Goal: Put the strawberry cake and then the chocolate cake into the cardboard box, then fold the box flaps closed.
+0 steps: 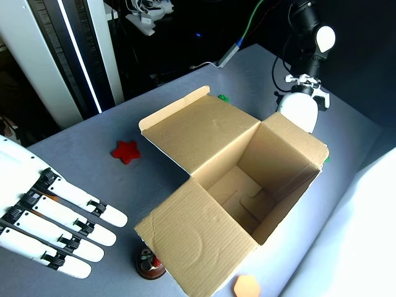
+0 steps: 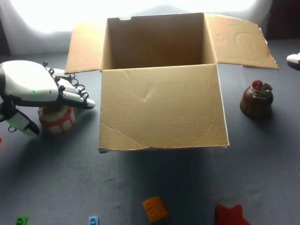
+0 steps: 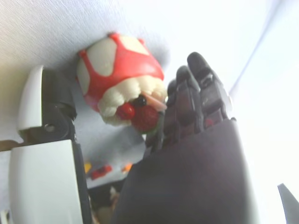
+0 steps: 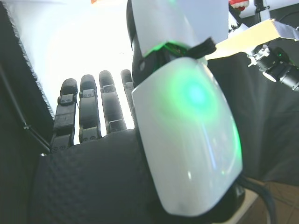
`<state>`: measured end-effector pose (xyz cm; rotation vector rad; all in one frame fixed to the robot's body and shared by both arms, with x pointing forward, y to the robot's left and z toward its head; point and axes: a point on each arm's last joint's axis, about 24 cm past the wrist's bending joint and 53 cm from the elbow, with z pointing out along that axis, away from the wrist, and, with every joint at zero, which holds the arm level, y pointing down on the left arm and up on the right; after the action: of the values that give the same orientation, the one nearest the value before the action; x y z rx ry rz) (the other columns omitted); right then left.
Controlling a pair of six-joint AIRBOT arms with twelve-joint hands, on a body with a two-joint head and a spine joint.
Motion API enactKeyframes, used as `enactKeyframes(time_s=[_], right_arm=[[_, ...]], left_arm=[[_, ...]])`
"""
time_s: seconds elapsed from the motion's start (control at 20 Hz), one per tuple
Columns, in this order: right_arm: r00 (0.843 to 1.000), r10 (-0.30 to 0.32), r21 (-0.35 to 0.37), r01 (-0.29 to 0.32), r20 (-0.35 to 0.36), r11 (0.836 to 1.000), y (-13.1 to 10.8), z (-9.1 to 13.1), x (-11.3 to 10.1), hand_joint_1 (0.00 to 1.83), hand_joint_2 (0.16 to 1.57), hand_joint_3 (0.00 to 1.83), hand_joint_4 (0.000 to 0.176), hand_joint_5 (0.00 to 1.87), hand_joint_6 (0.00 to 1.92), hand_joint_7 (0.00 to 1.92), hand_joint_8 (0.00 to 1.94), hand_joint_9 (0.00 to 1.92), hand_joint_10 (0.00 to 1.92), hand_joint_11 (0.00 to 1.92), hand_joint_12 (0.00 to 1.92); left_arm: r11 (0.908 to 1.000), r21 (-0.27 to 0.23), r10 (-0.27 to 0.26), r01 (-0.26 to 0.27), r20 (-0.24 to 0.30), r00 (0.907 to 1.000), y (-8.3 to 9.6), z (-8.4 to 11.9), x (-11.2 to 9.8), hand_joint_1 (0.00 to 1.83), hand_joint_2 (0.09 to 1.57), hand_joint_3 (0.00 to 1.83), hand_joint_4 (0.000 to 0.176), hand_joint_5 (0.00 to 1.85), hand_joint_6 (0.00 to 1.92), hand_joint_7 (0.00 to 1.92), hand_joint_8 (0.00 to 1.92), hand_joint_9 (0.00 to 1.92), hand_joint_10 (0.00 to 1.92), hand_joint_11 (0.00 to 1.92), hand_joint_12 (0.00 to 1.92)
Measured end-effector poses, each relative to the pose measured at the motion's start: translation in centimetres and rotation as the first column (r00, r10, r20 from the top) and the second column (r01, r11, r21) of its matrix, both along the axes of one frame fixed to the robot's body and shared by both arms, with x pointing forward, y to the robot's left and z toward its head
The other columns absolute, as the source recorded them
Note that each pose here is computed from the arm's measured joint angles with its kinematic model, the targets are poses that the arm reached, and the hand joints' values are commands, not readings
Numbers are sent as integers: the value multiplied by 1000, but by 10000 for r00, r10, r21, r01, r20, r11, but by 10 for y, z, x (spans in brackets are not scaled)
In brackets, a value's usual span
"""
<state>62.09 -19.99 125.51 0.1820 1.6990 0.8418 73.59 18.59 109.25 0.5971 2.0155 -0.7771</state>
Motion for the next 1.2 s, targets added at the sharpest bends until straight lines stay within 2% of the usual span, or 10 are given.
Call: enactKeyframes(time_s=[0.05,0.15,0.3,0.35,0.4,0.45,0.65,0.8,1.1,1.2], right_arm=[[10000,0,-3,0,2,10000,0,0,0,1085,1055,3,14,2,0,52,7,60,10,0,208],[10000,1,-14,-1,7,10000,0,0,0,1061,1066,4,17,15,4,76,4,74,10,0,207],[10000,6,-15,-6,7,10000,0,0,0,1059,1066,4,17,18,5,78,4,76,11,0,213],[10000,10,-17,-10,3,10000,0,0,0,1039,1057,0,11,27,6,85,4,89,14,0,309],[10000,10,-20,-10,5,10000,0,0,0,1012,1047,0,6,72,14,116,5,113,17,0,473],[10000,7,-23,-7,2,10000,0,0,0,1015,1038,0,5,81,12,130,6,128,19,0,541],[10000,15,-59,-16,-40,10000,0,-2,-1,986,1072,8,3,36,0,106,0,107,4,0,403],[10000,50,-88,-51,-45,9999,2,-2,-1,1017,1075,6,14,46,3,94,1,100,3,0,389],[10000,42,-123,-43,-31,9999,1,-2,-1,1028,1053,0,5,31,0,88,1,96,5,0,419],[10000,38,-121,-38,-32,9999,1,-2,-1,1047,1048,0,10,29,1,64,3,62,7,0,250]], left_arm=[[10000,1,8,-8,-1,10000,0,0,0,1224,984,2,82,429,28,441,19,576,110,140,1328],[9999,-95,48,-48,-4,10000,0,2,1,1239,1047,5,50,554,37,617,40,704,277,324,1376],[9998,-201,89,-89,-13,10000,-1,3,1,1240,1054,1,46,575,24,644,25,668,407,347,1374],[9997,-245,97,-98,-24,9999,-1,4,1,1264,1096,6,0,716,131,773,168,697,795,549,1414],[9996,-279,104,-105,-32,9999,-2,4,1,1356,1156,8,0,770,1163,835,1137,924,1265,883,1440],[9991,-396,123,-125,-54,9999,-3,6,1,1360,1172,3,0,753,1218,814,1210,916,1326,906,1452],[10000,91,-10,10,-55,10000,3,-1,-5,1356,1182,1,0,765,1217,766,1253,895,1358,847,1477],[9998,-51,189,-189,18,9998,10,8,-5,1354,1183,0,0,759,1248,773,1225,890,1356,846,1485],[9993,-365,-16,21,149,9999,10,28,-18,1352,1151,0,0,806,1157,855,1151,968,1251,898,1411],[9991,-383,170,-155,388,9991,22,42,-18,1359,1169,3,0,765,1235,798,1224,924,1283,888,1371]])
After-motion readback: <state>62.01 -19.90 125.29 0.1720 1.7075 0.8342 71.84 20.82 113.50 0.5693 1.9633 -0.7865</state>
